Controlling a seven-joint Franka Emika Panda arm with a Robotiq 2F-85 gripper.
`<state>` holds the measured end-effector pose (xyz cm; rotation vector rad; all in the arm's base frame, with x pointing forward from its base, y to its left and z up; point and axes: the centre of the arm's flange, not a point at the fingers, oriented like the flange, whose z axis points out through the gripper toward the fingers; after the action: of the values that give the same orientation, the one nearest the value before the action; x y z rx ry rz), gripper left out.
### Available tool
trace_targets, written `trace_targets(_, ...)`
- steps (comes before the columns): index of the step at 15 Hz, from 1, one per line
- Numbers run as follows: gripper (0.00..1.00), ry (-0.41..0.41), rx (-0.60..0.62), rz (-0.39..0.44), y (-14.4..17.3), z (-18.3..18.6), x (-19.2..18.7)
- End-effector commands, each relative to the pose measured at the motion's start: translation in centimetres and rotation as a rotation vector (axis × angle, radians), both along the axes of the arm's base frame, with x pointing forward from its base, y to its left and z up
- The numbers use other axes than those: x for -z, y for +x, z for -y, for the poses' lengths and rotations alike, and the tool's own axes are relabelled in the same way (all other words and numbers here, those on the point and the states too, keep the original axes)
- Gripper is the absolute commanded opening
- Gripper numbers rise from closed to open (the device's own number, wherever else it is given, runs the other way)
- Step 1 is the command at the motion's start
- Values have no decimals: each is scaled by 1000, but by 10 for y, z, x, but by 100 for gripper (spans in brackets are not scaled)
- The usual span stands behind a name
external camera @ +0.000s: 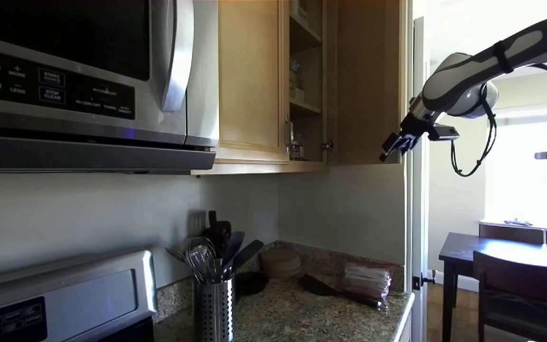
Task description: Close the top right cabinet door
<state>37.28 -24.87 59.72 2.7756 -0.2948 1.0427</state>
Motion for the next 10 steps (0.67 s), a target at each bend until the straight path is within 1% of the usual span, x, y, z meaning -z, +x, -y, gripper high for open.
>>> trace_targets(1, 100, 46, -155, 6, -2, -40, -6)
trace_targets(4, 100, 104, -269, 25, 8, -69, -8)
trace_targets(8, 100, 226, -425, 54, 24, -110, -8)
trace_targets(10, 100, 284, -506, 52, 31, -128, -5)
